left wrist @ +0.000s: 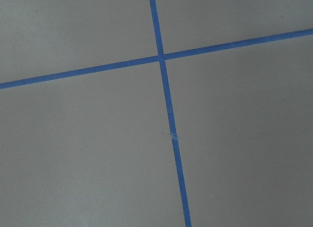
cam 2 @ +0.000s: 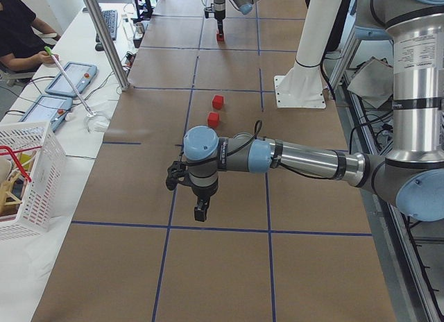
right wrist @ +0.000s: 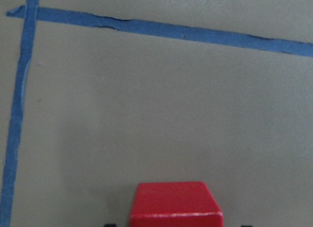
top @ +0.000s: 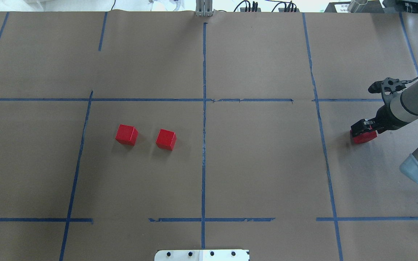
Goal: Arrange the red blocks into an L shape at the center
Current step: 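Lower the right gripper onto the lone red cube and close it, then carry the red cube with the right gripper toward the table center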
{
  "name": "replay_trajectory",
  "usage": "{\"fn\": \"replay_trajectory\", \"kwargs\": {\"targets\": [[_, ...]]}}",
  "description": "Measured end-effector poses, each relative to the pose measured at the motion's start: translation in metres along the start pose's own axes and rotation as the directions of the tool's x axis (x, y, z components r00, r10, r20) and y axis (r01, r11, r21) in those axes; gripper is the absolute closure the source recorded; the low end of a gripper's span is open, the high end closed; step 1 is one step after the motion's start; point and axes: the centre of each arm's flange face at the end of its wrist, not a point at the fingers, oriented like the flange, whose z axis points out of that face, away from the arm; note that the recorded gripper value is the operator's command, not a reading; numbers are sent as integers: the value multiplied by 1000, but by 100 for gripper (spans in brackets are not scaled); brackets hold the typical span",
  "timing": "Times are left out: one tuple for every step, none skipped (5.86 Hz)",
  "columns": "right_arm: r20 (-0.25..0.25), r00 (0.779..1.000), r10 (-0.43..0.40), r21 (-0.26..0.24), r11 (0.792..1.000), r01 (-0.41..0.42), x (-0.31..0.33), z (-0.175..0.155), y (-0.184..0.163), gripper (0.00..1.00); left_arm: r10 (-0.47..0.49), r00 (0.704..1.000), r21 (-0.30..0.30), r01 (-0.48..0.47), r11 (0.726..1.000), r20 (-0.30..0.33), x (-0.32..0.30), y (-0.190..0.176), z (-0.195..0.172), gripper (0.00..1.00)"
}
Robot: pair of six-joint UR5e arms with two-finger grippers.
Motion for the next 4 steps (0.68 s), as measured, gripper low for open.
{"fn": "replay_trajectory", "kwargs": {"targets": [[6,1000,10,6,1000,-10,-4,-4,0,100,0,1000,0,0,1000,0,0,0,0,0],[29,1000,8,22,1000,-8,-20,-16,2,100,0,1000,0,0,1000,0,0,0,0,0],[78,997,0,50,999,-4,-60,-38,2,100,-1,1000,0,1,1000,-7,1,0,0,0],[142,990,3,68,998,-13,-117,-55,3,100,-3,1000,1,3,1000,-21,2,0,0,0]]}}
